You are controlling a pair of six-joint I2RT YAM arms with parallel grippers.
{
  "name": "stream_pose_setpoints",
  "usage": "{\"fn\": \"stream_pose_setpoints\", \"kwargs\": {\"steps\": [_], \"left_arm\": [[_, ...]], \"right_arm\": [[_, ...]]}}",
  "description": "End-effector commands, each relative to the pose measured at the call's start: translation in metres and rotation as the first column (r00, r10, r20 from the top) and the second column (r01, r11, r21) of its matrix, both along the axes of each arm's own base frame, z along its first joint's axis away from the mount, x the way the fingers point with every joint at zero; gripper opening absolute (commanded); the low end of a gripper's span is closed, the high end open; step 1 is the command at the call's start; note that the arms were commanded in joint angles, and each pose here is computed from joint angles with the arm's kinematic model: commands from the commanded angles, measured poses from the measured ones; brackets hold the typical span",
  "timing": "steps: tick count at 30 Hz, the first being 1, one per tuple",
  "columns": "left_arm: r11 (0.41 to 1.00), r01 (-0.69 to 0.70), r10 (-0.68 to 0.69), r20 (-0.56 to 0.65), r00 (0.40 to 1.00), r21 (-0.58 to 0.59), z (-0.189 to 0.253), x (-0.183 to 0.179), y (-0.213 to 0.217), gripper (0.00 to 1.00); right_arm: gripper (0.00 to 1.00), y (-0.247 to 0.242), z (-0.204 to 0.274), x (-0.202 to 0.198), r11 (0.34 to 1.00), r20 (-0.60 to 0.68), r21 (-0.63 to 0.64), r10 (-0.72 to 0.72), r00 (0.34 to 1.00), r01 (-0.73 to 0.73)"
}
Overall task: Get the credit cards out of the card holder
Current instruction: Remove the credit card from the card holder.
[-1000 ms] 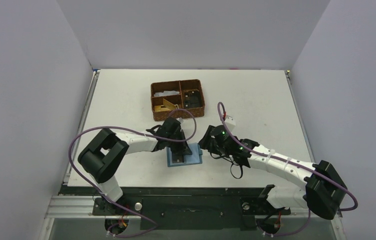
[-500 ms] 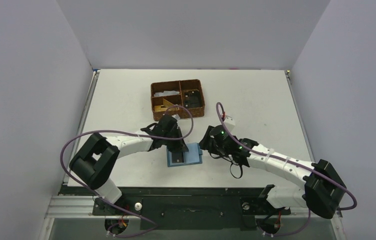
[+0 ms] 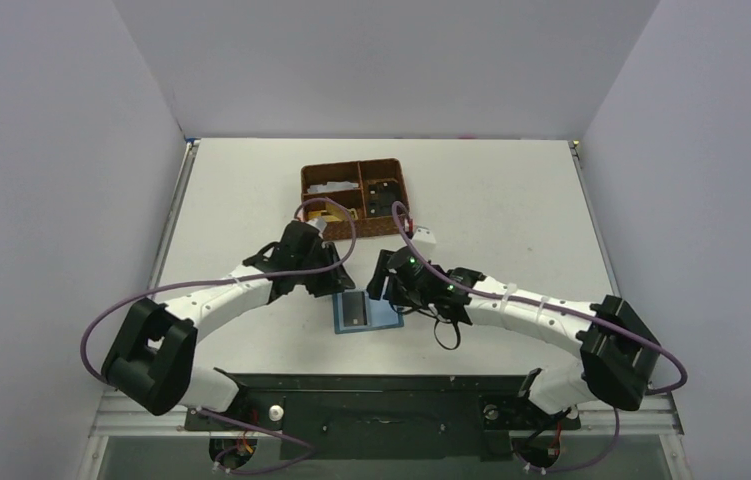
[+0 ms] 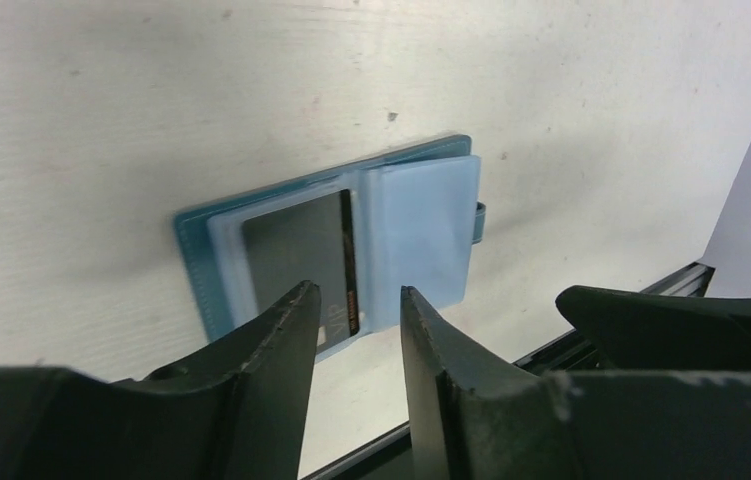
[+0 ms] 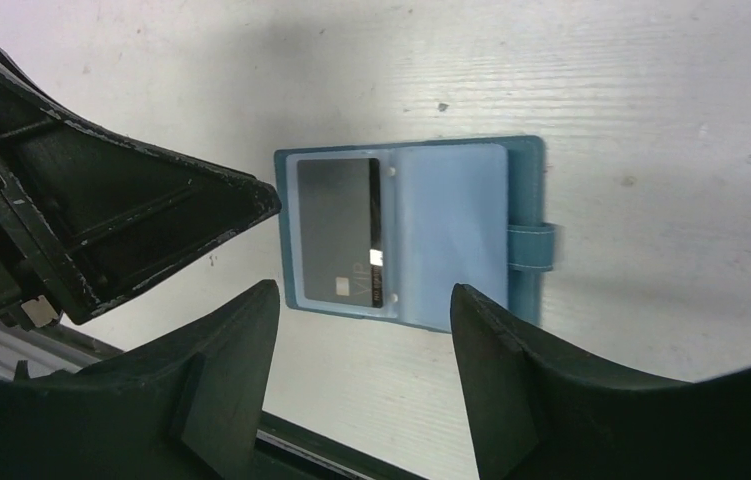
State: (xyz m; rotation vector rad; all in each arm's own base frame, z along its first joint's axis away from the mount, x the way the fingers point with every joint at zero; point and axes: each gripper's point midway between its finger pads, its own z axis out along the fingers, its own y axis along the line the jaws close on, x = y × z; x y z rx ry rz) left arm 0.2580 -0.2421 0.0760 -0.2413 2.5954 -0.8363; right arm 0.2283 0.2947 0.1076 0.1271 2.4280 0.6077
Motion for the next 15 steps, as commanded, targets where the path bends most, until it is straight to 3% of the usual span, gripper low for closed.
{"fn": "stream_pose_setpoints", "kwargs": {"steps": [1,15], "left_arm": [[0.999,-0.018,0.017,0.013,1.0,0.045,0.0,-0.007,0.026,0.35],[0.999,-0.007,0.008,-0.024,1.0,0.037,-0.017,-0.019,0.032,0.38]], "right_arm": [[0.6,0.029,0.012,0.004,0.998,0.027,0.028,0.058,0.998,-0.059],[0.55,0.075,-0.017,0.004,0.976,-0.066,0.162,0.159,0.985,-0.146]]}}
